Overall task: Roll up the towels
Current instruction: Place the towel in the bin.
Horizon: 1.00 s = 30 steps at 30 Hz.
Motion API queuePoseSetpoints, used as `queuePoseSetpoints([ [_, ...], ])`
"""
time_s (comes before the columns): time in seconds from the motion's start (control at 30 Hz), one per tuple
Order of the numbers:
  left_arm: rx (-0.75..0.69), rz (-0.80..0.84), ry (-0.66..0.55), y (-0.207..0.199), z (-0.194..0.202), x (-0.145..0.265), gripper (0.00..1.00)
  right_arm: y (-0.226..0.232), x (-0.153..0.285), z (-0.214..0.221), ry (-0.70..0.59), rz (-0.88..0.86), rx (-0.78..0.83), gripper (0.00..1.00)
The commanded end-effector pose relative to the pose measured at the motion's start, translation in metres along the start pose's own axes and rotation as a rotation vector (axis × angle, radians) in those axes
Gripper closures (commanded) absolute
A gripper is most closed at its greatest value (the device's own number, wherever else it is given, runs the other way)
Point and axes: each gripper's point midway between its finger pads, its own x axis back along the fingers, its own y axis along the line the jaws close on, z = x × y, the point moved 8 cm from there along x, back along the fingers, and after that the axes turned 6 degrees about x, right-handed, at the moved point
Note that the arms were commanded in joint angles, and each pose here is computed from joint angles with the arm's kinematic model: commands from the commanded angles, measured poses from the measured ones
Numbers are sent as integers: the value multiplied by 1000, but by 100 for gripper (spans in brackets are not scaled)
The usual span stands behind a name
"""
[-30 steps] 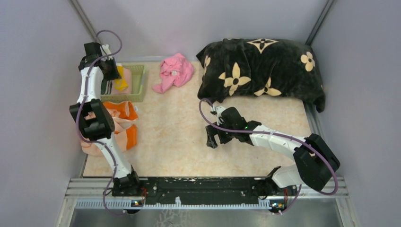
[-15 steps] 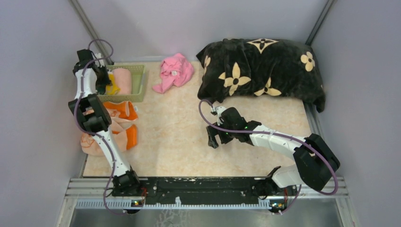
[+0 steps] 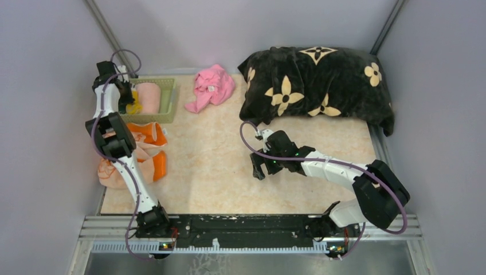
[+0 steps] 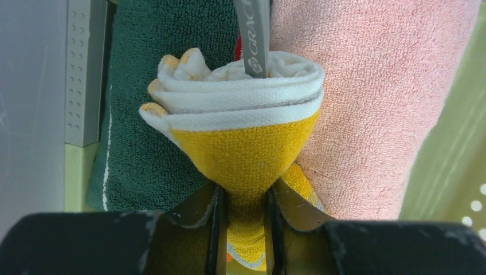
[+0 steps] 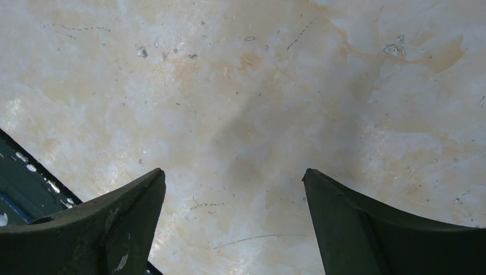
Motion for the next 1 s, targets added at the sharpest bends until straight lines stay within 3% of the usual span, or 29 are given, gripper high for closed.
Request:
queuePoseSetpoints([
  [0.0,-92,-84,-34,11,1,-25,69,-2,-1,-20,-57,9,19,10],
  [0.23,-73,-45,-35,-2,-1,-27,45,-2,0,-21,-50,10,19,11],
  [0.6,-31,-36,-158,-3,-31,17,30,1,5,-24,-71,-7,22,11],
  [0.8,-5,-18,-161,-4,-30,23,28,1,6,-24,-77,-11,22,11],
  [0.97,-60,-6,-133,-5,-21,15,36,1,5,-23,-77,-9,26,11],
])
